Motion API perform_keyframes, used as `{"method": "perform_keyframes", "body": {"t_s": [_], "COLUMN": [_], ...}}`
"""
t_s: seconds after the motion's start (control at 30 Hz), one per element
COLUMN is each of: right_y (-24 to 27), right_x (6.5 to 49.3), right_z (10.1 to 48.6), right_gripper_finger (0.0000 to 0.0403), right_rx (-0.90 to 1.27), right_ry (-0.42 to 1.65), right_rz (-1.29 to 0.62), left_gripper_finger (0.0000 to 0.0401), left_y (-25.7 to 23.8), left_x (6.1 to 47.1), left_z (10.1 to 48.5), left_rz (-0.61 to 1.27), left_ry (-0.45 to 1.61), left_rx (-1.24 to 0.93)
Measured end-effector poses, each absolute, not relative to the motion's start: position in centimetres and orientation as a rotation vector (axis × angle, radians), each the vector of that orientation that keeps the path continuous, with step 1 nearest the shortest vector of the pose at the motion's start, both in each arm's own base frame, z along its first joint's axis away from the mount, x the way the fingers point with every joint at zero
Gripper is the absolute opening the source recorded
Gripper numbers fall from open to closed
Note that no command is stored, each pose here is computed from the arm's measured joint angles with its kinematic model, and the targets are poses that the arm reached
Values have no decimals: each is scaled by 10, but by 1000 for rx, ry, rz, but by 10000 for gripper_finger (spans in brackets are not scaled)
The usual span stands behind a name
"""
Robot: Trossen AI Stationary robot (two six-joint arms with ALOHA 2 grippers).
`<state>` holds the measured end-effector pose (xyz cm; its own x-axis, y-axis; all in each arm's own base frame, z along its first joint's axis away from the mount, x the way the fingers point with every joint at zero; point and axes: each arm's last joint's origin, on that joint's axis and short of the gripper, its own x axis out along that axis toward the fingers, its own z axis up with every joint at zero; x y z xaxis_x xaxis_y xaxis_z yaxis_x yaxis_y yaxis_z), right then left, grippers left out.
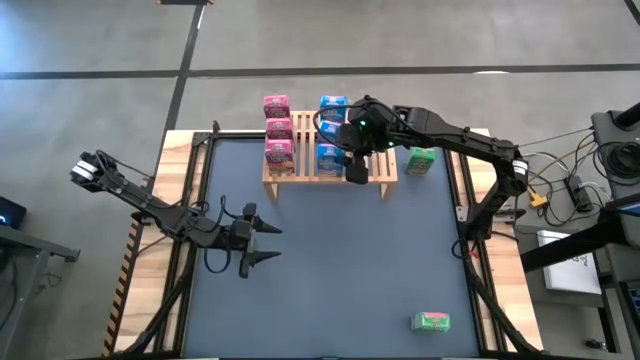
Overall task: Stack cereal on shelf
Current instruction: Put the blue cereal box on the shelf aligned with the other blue cereal boxes, then put the middle left green cereal box on the shelf
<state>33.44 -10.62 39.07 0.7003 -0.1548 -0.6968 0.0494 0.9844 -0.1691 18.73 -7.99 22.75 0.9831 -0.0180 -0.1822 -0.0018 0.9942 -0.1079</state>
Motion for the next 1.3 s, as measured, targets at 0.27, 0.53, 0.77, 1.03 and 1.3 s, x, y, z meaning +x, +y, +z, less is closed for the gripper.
{"method": "perform_keyframes", "body": {"t_s": [0.27, 0.53, 0.77, 1.03, 1.3], "right_y": [-102, -89, -58, -6, 53], "right_x": [321, 289, 251, 241, 246], "right_z": [406, 433, 458, 444, 401], "right_gripper_finger": [242, 240, 239, 231, 231], "right_rx": [-149, -125, -42, -69, -239], "right_ry": [747, 686, 621, 642, 669], "right_rz": [-144, -159, -134, -26, -17], "left_gripper_finger": [262, 262, 262, 262, 262], "left_y": [-80, -80, -82, -74, -60], "left_x": [187, 187, 188, 174, 147], "left_z": [226, 224, 238, 284, 298], "left_rz": [-8, -21, -40, 73, 190], "left_ry": [187, 212, 368, 753, 945], "left_rx": [-107, -97, -77, -21, 38]}}
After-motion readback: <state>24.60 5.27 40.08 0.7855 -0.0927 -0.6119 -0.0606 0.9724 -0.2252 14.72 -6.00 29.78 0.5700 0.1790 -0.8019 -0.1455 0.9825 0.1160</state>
